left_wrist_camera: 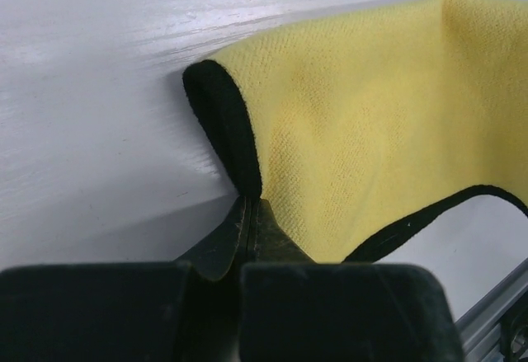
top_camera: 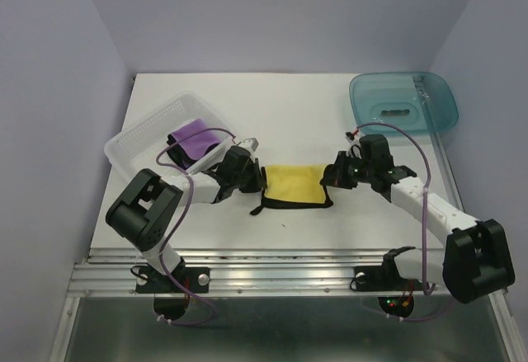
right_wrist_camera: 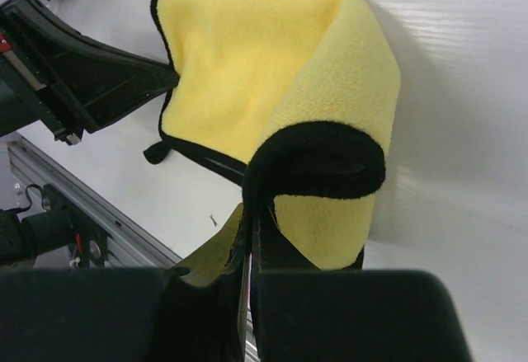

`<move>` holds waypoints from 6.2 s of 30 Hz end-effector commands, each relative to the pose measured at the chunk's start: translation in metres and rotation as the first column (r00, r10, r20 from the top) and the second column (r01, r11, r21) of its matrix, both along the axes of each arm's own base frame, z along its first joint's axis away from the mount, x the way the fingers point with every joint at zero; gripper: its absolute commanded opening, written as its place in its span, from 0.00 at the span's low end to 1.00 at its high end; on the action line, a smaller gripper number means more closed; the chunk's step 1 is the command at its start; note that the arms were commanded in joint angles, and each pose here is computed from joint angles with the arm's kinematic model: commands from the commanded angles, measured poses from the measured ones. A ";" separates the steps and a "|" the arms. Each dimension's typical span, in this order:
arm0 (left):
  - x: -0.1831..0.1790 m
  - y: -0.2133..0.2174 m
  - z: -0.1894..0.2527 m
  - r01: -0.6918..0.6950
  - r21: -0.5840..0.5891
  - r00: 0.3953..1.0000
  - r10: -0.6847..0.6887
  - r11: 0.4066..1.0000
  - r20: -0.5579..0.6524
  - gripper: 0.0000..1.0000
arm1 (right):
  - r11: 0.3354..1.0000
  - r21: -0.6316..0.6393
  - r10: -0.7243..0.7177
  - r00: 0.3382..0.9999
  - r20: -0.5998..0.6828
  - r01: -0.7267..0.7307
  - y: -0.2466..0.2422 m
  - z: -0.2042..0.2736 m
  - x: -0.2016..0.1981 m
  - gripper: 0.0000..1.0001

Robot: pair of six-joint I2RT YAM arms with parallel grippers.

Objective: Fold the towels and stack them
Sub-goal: Fold the towel, then neatly place the folded towel into the bin

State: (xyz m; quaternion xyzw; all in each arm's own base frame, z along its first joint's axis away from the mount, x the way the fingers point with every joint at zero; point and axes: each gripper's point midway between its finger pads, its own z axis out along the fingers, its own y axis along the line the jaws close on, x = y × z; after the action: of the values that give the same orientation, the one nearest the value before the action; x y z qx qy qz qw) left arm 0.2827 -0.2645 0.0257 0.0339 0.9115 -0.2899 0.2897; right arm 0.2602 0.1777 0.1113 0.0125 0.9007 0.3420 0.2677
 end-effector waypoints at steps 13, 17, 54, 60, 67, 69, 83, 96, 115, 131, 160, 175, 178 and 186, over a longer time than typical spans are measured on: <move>0.004 -0.012 0.008 0.016 -0.041 0.999 -0.015 0.999 0.030 0.00 | 0.985 0.101 0.138 0.989 0.058 -0.143 0.104 0.025 0.023 0.01; 0.003 -0.012 0.006 0.021 -0.043 0.999 -0.020 0.999 0.025 0.00 | 0.981 0.122 0.150 0.988 0.037 -0.154 0.120 0.021 0.025 0.01; -0.001 -0.007 0.007 -0.014 -0.032 1.000 0.014 0.999 0.001 0.16 | 0.974 0.160 0.171 0.984 -0.051 -0.161 0.175 -0.011 0.054 0.34; 0.004 -0.002 0.014 -0.039 -0.009 0.999 0.039 0.999 0.014 0.30 | 0.969 0.164 0.186 0.982 0.017 -0.186 0.172 0.019 0.052 0.47; 0.003 0.009 0.024 -0.087 0.006 0.996 0.086 0.996 0.026 0.45 | 0.983 0.117 0.124 0.984 0.127 -0.139 0.149 0.059 0.048 0.80; 0.003 0.009 0.029 -0.091 -0.005 0.995 0.091 0.996 0.035 0.52 | 0.989 0.103 0.087 0.982 0.170 -0.105 0.137 0.075 0.047 0.91; 0.031 -0.003 0.079 -0.060 -0.008 0.984 0.060 0.998 0.170 0.94 | 0.866 -0.319 -0.299 0.910 0.289 0.385 0.021 0.048 0.083 1.00; 0.050 -0.026 0.052 0.009 0.119 0.989 -0.027 0.993 0.146 0.93 | 0.870 -0.332 -0.300 0.926 0.229 0.365 0.013 0.018 0.089 1.00; 0.051 -0.015 0.015 -0.036 0.181 0.998 0.025 0.983 0.061 0.36 | 0.886 -0.311 -0.302 0.937 0.176 0.344 0.009 0.002 0.089 1.00; 0.049 -0.017 -0.006 -0.008 0.199 1.000 0.003 0.980 0.024 0.00 | 0.879 -0.312 -0.317 0.930 0.185 0.361 0.000 0.003 0.085 1.00; 0.076 0.063 0.195 -0.363 0.262 0.784 0.141 0.894 0.605 0.00 | 0.862 -0.322 -0.308 0.908 0.283 0.392 -0.028 0.019 0.063 1.00; 0.091 0.113 0.257 -0.555 0.112 0.669 0.363 0.825 0.648 0.00 | 0.873 -0.305 -0.299 0.912 0.282 0.381 -0.025 0.020 0.059 1.00; 0.099 0.128 0.252 -0.585 0.101 0.662 0.402 0.805 0.633 0.00 | 0.873 -0.306 -0.300 0.912 0.280 0.381 -0.025 0.019 0.060 1.00; 0.120 0.178 0.229 -0.709 0.040 0.592 0.563 0.704 0.576 0.00 | 0.874 -0.311 -0.294 0.916 0.272 0.373 -0.023 0.016 0.062 1.00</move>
State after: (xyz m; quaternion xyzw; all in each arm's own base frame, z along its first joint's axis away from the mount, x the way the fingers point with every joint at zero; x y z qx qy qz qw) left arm 0.3918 -0.1030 0.2456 -0.1322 0.8005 -0.0098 0.5845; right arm 0.3156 0.1532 0.1240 0.0848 0.9044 0.1131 0.4026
